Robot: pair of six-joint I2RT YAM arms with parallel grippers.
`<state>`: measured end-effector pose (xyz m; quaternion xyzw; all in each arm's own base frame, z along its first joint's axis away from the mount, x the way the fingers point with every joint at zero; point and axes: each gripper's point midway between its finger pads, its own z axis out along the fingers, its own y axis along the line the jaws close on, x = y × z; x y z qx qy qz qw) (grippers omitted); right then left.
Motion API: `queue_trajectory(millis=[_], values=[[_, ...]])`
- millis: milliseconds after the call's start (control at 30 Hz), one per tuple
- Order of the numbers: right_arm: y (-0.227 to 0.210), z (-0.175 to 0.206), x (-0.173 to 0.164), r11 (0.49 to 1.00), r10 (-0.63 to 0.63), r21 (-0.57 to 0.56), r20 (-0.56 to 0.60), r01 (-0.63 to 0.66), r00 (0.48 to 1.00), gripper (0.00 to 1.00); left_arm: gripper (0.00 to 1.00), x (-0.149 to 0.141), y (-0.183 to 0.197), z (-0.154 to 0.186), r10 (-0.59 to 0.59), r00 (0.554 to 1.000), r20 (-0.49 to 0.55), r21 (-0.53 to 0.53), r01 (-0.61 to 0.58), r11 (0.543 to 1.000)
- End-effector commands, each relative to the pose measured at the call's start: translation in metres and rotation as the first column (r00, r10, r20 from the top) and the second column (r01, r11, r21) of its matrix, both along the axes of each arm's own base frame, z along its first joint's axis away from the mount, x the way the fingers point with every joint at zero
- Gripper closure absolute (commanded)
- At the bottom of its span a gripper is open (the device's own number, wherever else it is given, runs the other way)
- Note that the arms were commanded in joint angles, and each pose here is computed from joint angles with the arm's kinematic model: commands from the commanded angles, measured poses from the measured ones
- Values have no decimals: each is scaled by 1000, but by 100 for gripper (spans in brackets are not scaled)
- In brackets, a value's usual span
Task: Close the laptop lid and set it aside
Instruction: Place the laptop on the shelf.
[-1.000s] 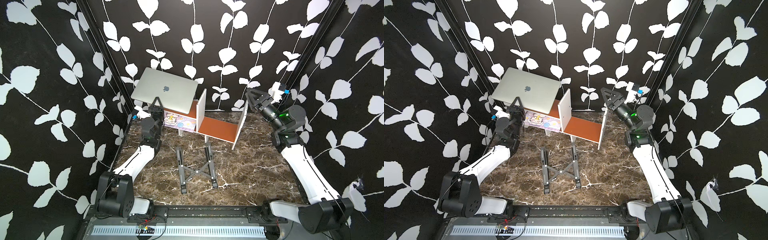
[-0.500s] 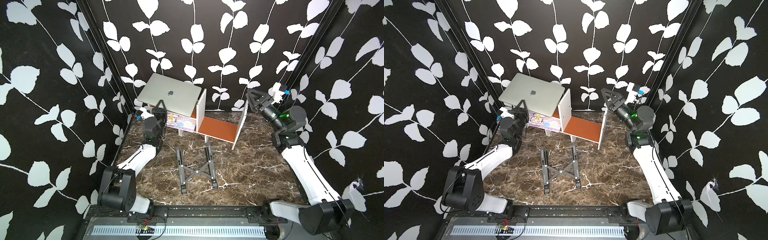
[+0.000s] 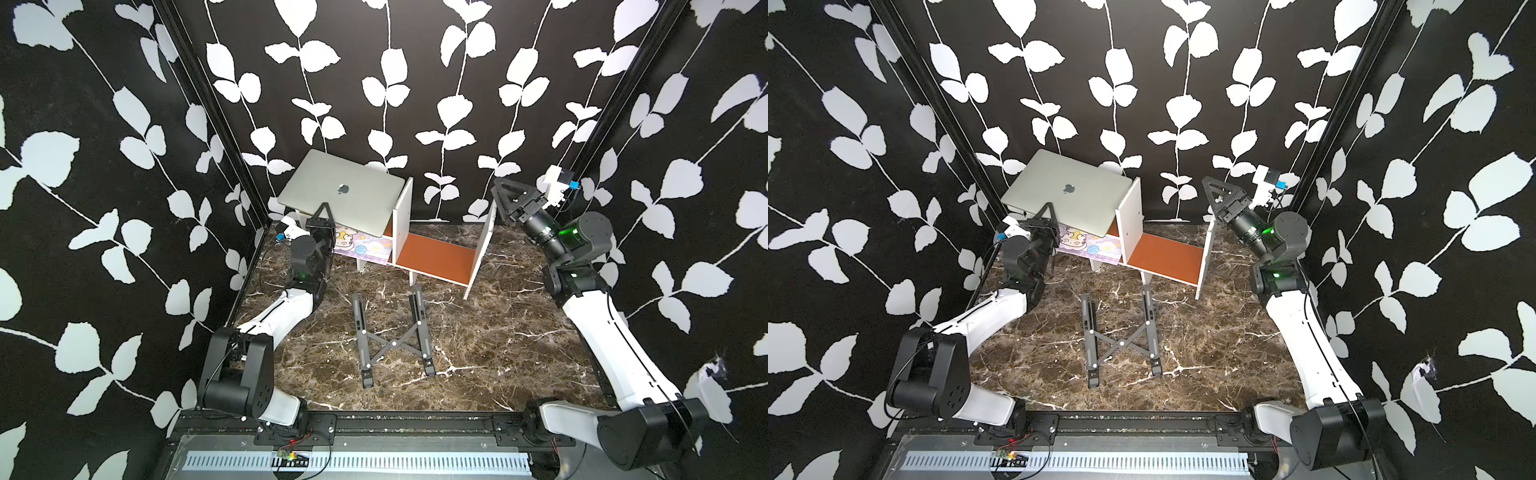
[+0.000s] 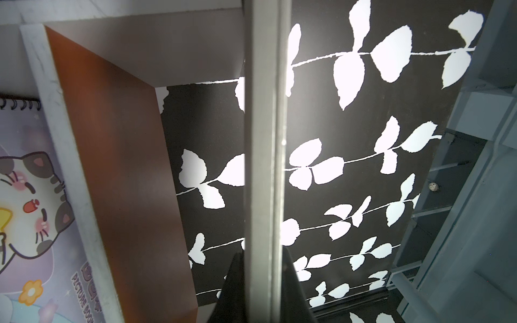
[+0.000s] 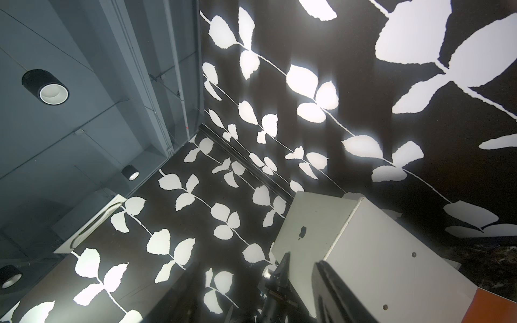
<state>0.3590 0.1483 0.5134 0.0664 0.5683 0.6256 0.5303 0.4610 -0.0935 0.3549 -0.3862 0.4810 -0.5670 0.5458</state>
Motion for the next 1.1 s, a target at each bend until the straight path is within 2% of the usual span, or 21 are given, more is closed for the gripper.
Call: queue_trajectory(millis=[0,167,367,500,767,1067], values=[[-4,12,-11,1000,-8,8,60,7,998,37,100,-24,-5,64,-51,976,213,-66,66,996],[-5,12,-13,1000,-15,7,61,15,998,37,100,-32,-8,76,-81,974,211,-50,93,994],[-5,12,-12,1000,-17,11,62,16,998,38,100,-31,-15,79,-121,981,150,-20,126,992],[-5,12,-13,1000,-16,15,63,15,998,38,100,-28,-15,70,-114,986,123,-14,117,993],[-6,14,-17,1000,-14,15,68,13,998,38,100,-9,-18,57,-110,984,138,-24,115,993],[-7,14,-20,1000,-20,8,70,19,997,37,100,4,-21,29,-109,991,72,-29,112,993]])
